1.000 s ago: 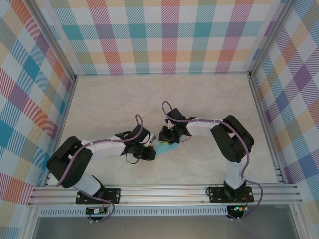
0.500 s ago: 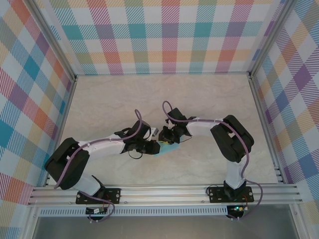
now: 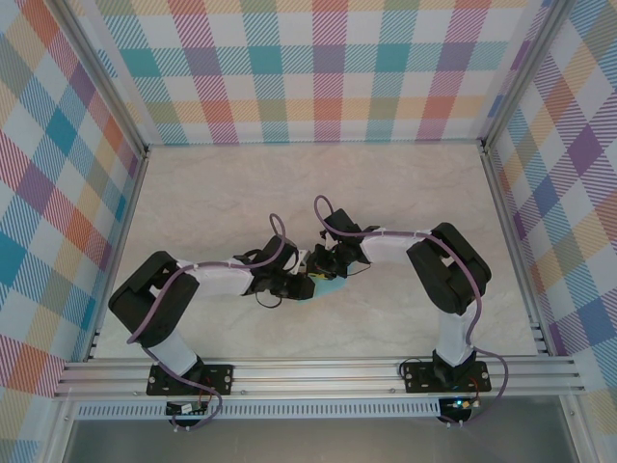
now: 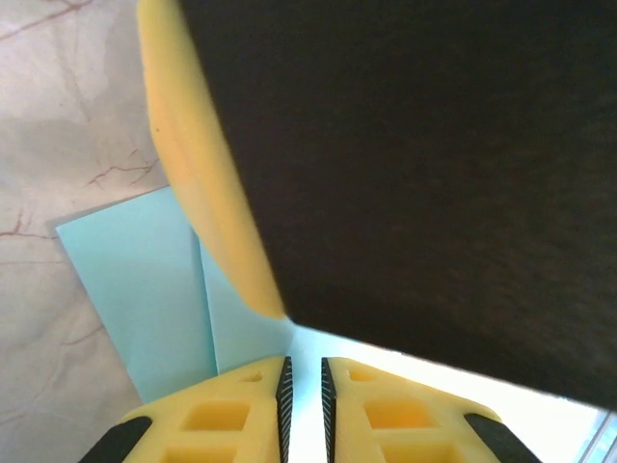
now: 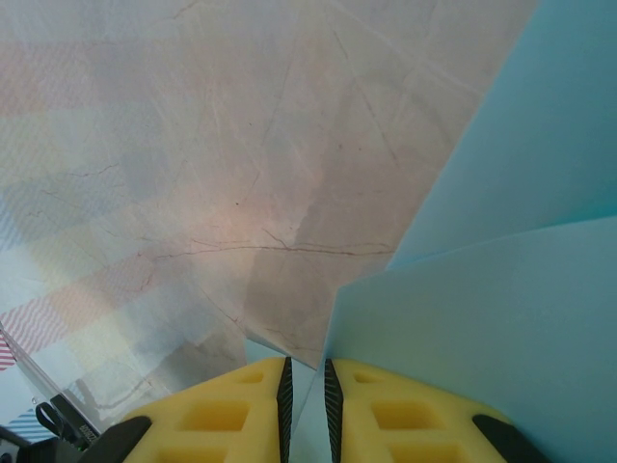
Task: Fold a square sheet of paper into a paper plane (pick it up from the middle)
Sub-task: Fourth fold the wing at the center of the table.
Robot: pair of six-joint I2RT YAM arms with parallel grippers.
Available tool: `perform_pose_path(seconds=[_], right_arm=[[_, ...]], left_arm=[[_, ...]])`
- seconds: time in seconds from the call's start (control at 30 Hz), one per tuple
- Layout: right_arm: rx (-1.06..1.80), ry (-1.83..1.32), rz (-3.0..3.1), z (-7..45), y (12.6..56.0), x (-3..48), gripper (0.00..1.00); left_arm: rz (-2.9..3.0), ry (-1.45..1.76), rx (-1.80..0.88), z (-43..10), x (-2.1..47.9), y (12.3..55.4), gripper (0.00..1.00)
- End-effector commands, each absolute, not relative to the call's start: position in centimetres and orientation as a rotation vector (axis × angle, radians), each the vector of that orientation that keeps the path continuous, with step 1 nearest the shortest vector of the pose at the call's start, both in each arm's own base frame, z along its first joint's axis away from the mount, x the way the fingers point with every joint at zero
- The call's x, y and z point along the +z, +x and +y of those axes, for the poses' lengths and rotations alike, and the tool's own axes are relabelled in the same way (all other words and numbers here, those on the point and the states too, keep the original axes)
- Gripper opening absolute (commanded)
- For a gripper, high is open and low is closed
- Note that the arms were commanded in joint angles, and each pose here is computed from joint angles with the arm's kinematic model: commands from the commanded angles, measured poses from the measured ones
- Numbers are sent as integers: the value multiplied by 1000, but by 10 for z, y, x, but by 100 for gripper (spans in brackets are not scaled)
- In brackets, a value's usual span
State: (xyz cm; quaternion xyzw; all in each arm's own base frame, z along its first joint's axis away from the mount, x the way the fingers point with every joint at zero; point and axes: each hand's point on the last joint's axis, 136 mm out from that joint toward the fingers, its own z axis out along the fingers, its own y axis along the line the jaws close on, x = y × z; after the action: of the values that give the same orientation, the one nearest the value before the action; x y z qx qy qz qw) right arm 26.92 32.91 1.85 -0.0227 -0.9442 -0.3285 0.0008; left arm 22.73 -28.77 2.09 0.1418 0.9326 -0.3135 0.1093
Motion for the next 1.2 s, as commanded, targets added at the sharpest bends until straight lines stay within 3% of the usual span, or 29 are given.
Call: perform_pose_path(seconds=[0.0, 0.5, 0.87, 1.17], right_arm=[[-958, -90, -2958, 325, 265, -2, 20], [-1124, -31, -3058, 316, 275, 72, 24], [-1282, -4, -2928, 330, 262, 62, 20], [-1216, -34, -2930, 327, 269, 30, 19]], left_arm=[[2764, 425, -850, -282, 8, 227, 18], [2833, 317, -793, -265, -13, 215, 12], [2838, 313, -799, -266, -12, 216, 11], [2857, 309, -772, -263, -14, 215, 9]])
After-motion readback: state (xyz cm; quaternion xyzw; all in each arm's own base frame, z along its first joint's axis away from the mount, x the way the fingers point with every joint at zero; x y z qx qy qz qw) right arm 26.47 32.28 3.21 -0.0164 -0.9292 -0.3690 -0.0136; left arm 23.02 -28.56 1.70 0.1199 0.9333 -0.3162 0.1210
